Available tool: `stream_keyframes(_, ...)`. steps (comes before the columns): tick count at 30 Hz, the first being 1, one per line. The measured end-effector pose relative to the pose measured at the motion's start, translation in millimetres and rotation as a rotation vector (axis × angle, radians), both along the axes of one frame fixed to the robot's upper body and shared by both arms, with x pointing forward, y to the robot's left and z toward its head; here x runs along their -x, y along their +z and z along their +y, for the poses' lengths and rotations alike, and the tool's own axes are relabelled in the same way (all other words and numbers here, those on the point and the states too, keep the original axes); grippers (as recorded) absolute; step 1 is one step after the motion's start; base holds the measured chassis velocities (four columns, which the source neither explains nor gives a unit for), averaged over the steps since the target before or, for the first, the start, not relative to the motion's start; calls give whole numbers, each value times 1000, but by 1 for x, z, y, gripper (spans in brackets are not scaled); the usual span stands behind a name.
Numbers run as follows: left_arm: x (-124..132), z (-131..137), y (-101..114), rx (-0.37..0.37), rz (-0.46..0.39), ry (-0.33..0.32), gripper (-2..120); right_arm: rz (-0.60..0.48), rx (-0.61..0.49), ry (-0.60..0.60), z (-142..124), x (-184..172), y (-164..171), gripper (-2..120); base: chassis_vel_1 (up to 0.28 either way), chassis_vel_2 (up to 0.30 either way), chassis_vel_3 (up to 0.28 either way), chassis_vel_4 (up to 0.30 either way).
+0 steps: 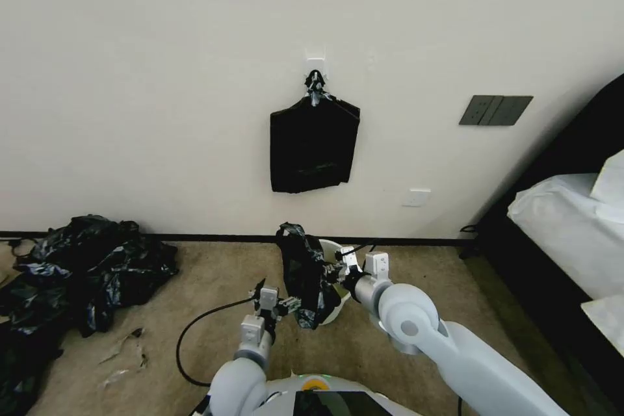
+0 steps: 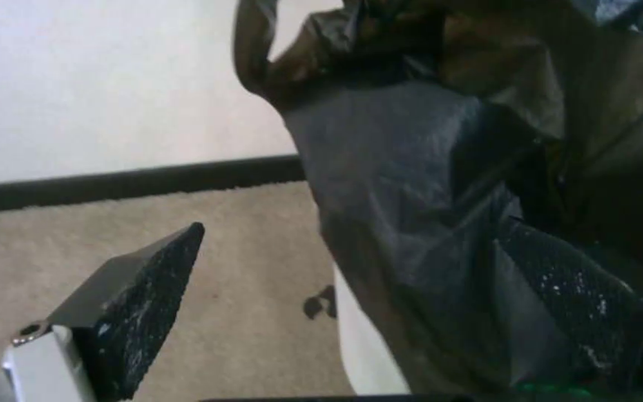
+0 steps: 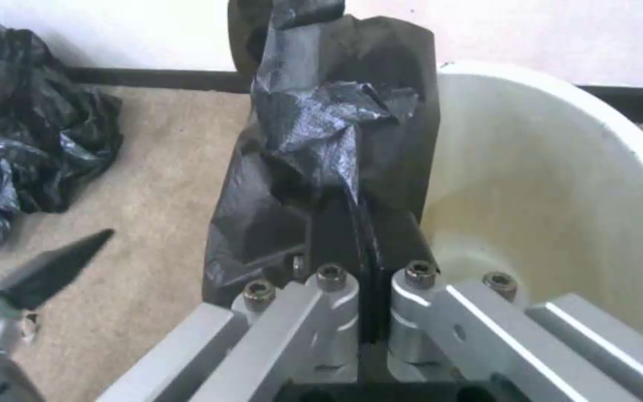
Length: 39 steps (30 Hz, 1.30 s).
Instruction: Place a trash bag onto the trash bin.
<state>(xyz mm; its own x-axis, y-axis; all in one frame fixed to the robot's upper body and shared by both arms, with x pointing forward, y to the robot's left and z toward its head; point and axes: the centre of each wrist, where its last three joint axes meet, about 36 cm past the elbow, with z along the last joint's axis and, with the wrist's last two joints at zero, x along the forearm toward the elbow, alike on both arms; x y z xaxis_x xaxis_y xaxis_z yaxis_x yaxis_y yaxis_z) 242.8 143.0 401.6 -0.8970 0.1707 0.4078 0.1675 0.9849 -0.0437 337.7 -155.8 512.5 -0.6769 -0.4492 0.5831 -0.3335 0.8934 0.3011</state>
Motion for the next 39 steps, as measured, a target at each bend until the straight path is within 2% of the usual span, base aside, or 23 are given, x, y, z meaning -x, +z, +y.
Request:
stream_keyframes(9,-27,-10,-9,66,44,44,100,15,12,-3,2,-4,-5,0,0,0,0,0)
stream_keyframes(18,-47,-13,-13,97,83,84,100,19,18,1,1,-4,-5,0,0,0,0,0)
stream_keyframes(21,-51,-13,-13,110,100,94,100,17,21,1,0,-5,-4,0,0,0,0,0)
stream_keyframes(23,-54,-13,-11,132,142,102,100,16,24,0,-1,-6,-3,0,0,0,0,0)
stream_keyframes(29,-65,-14,-9,137,171,117,99,13,28,3,-3,-6,0,0,0,0,0,0)
stream_keyframes(34,-74,-17,-5,155,199,135,91,14,30,3,-3,-6,-1,0,0,0,0,0)
stream_keyframes(37,-82,-19,-2,167,253,144,73,18,38,6,-4,-5,-2,0,0,0,0,0)
stream_keyframes(38,-82,-19,-2,167,253,144,73,18,38,6,-4,-5,-2,0,0,0,0,0)
stream_keyframes(39,-83,-19,-2,165,260,147,68,18,40,6,-4,-5,-2,0,0,0,0,0)
